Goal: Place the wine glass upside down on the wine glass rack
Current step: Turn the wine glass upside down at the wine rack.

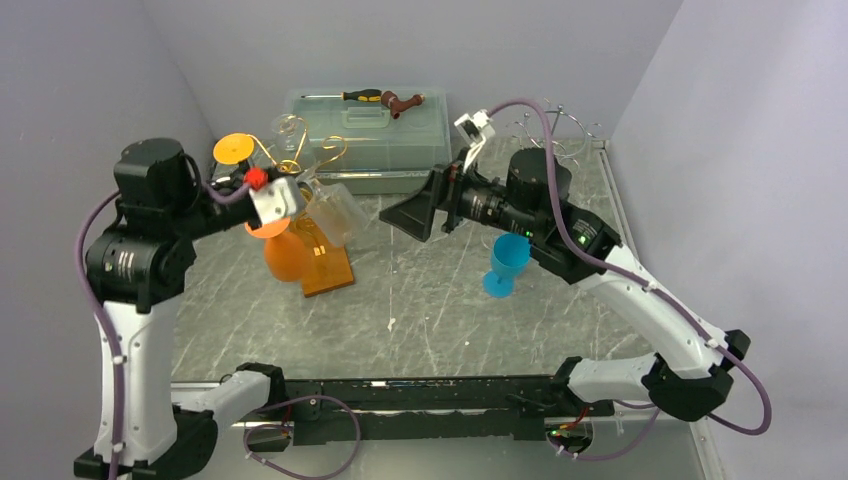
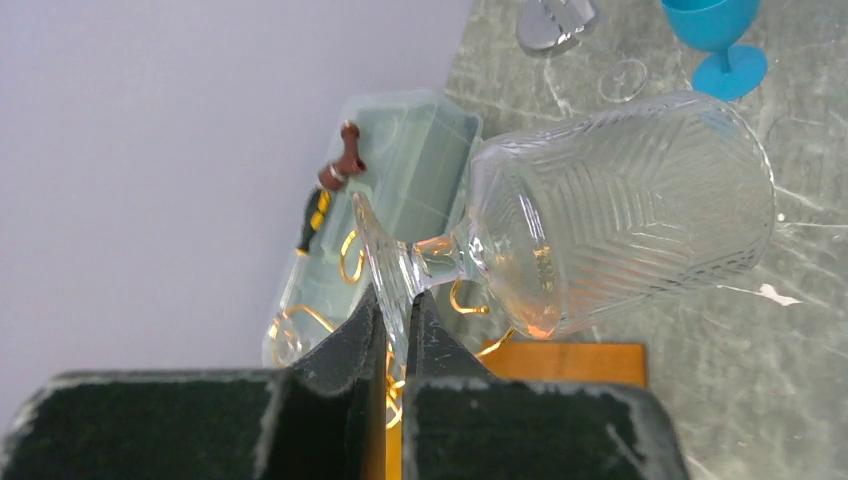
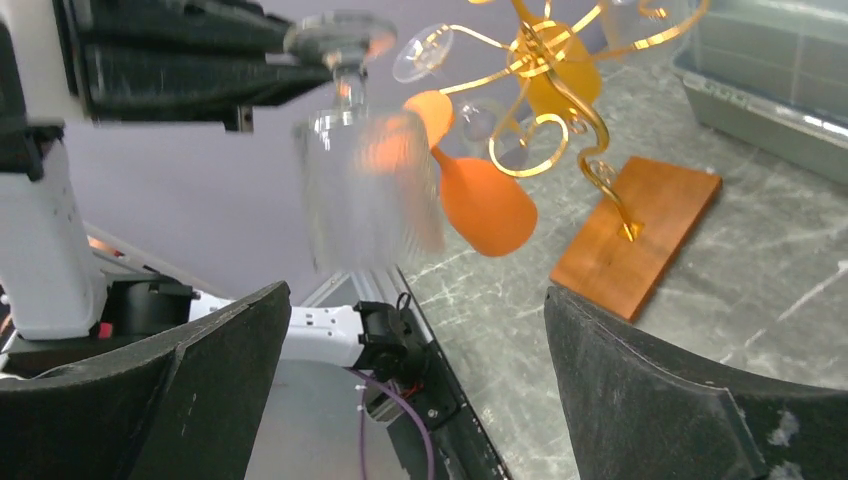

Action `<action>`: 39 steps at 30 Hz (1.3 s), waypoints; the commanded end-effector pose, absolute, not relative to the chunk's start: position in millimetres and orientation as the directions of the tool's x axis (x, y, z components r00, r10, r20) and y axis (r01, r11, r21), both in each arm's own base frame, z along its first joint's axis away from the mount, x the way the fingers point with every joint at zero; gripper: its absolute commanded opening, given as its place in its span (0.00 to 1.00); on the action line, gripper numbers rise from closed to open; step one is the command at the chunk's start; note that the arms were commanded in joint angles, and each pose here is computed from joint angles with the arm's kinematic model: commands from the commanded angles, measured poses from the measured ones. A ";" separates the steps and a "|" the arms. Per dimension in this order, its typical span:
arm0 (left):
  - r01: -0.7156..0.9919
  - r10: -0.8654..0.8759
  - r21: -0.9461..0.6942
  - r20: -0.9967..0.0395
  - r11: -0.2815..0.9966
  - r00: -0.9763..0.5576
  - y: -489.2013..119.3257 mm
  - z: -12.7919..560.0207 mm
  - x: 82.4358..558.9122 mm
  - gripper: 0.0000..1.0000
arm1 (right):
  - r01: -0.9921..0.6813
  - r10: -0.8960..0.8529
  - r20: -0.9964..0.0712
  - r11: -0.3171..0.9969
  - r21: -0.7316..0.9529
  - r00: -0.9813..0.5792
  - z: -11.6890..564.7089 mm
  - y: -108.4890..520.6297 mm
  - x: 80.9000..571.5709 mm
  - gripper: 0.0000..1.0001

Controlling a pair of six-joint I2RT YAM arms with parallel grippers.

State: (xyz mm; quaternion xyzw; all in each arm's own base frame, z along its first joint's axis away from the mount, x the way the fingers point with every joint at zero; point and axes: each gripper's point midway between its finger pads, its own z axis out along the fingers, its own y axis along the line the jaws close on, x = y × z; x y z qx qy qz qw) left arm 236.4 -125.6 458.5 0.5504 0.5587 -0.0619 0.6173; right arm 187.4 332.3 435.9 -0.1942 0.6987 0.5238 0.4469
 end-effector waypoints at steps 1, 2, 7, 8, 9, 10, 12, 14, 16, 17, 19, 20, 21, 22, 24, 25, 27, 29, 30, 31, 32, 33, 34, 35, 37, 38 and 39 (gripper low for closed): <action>0.465 0.466 0.865 -0.496 0.189 0.733 -145.4 506.1 204.9 0.00 | -0.827 0.113 -0.877 0.293 0.479 -0.468 457.0 348.9 182.3 1.00; 0.441 0.462 0.880 -0.469 0.175 0.753 -146.2 508.4 202.5 0.00 | -0.842 0.105 -0.882 0.264 0.471 -0.460 458.8 355.9 182.3 1.00; 0.324 0.438 0.937 -0.349 0.134 0.829 -149.4 514.9 191.8 0.00 | -0.904 0.082 -0.907 0.080 0.420 -0.414 458.0 388.0 168.9 1.00; 0.315 0.435 0.942 -0.334 0.118 0.836 -150.0 512.6 190.2 0.00 | -0.918 0.085 -0.918 0.057 0.392 -0.386 459.5 393.1 165.0 1.00; 0.308 0.434 0.946 -0.321 0.101 0.842 -150.5 510.1 188.7 0.00 | -0.930 0.084 -0.929 0.038 0.364 -0.360 460.2 397.3 160.9 1.00; 0.302 0.434 0.949 -0.308 0.086 0.846 -150.6 507.6 187.7 0.00 | -0.940 0.084 -0.938 0.024 0.340 -0.337 460.4 401.3 157.4 1.00; 0.288 0.433 0.955 -0.290 0.071 0.853 -150.9 505.0 186.8 0.00 | -0.950 0.090 -0.946 0.001 0.314 -0.312 461.1 407.9 152.6 1.00; 0.269 0.429 0.962 -0.266 0.053 0.864 -151.6 502.6 185.1 0.00 | -0.953 0.090 -0.948 -0.036 0.302 -0.304 459.9 412.7 148.0 1.00; 0.258 0.420 0.965 -0.255 0.052 0.871 -152.6 503.0 183.7 0.00 | -0.951 0.081 -0.949 -0.073 0.301 -0.306 456.9 416.8 143.9 1.00; 0.253 0.418 0.966 -0.251 0.051 0.873 -152.9 503.3 183.2 0.00 | -0.950 0.074 -0.949 -0.087 0.301 -0.308 454.5 418.8 142.3 1.00; 0.251 0.416 0.967 -0.246 0.043 0.876 -153.2 502.4 182.9 0.00 | -0.947 0.058 -0.949 -0.109 0.303 -0.310 448.5 421.2 138.8 1.00; 0.250 0.414 0.967 -0.245 0.043 0.877 -153.4 502.8 182.7 0.00 | -0.948 0.064 -0.950 -0.117 0.297 -0.306 448.0 422.3 138.6 1.00; 0.246 0.413 0.968 -0.241 0.041 0.878 -153.5 503.1 182.6 0.00 | -0.946 0.060 -0.950 -0.127 0.298 -0.307 445.5 423.3 137.5 1.00; 0.243 0.412 0.969 -0.237 0.038 0.880 -153.7 502.7 182.1 0.00 | -0.944 0.053 -0.949 -0.132 0.302 -0.311 442.1 424.6 137.3 1.00; 0.239 0.406 0.970 -0.234 0.038 0.883 -154.3 503.6 180.6 0.00 | -0.940 0.044 -0.947 -0.146 0.309 -0.318 435.1 426.7 136.3 1.00; 0.241 0.403 0.970 -0.235 0.037 0.884 -154.6 503.3 179.5 0.00 | -0.940 0.049 -0.949 -0.161 0.302 -0.313 434.4 427.6 134.9 0.99; 0.239 0.397 0.971 -0.230 0.028 0.888 -155.2 501.0 177.7 0.00 | -0.939 0.058 -0.946 -0.155 0.306 -0.318 433.7 429.8 137.7 0.88; 0.240 0.394 0.970 -0.231 0.027 0.890 -155.5 499.5 175.7 0.00 | -0.942 0.057 -0.948 -0.143 0.304 -0.314 434.4 432.2 141.6 0.69; 0.247 0.393 0.969 -0.237 0.027 0.888 -155.4 498.3 175.4 0.00 | -0.946 0.063 -0.949 -0.131 0.298 -0.308 436.2 432.7 144.0 0.58; 0.257 0.395 0.966 -0.247 0.027 0.885 -155.2 496.5 175.5 0.00 | -0.949 0.070 -0.950 -0.114 0.295 -0.304 436.7 432.9 147.0 0.48; 0.272 0.399 0.962 -0.260 0.027 0.879 -155.0 494.6 176.3 0.00 | -0.953 0.081 -0.952 -0.089 0.289 -0.297 437.6 432.1 151.2 0.40; 0.292 0.402 0.956 -0.280 0.033 0.872 -154.5 493.5 176.6 0.07 | -0.959 0.090 -0.955 -0.063 0.278 -0.283 438.1 430.5 155.1 0.33; 0.313 0.408 0.949 -0.303 0.043 0.861 -153.7 493.8 176.6 0.20 | -0.962 0.096 -0.957 -0.032 0.271 -0.272 437.0 428.2 160.2 0.26; 0.353 0.414 0.934 -0.345 0.061 0.842 -152.8 492.1 177.7 0.33 | -0.965 0.105 -0.959 0.002 0.263 -0.262 436.3 424.7 165.8 0.20; 0.417 0.431 0.902 -0.421 0.108 0.798 -150.1 492.8 181.2 0.52 | -0.963 0.118 -0.960 0.064 0.261 -0.253 432.4 416.1 176.7 0.14; 0.449 0.438 0.884 -0.458 0.131 0.774 -148.6 492.4 182.6 0.68 | -0.961 0.123 -0.960 0.090 0.261 -0.250 429.6 410.9 182.2 0.13; 0.483 0.446 0.861 -0.498 0.157 0.744 -146.9 491.7 183.9 0.78 | -0.958 0.126 -0.960 0.113 0.265 -0.251 426.2 405.6 187.5 0.13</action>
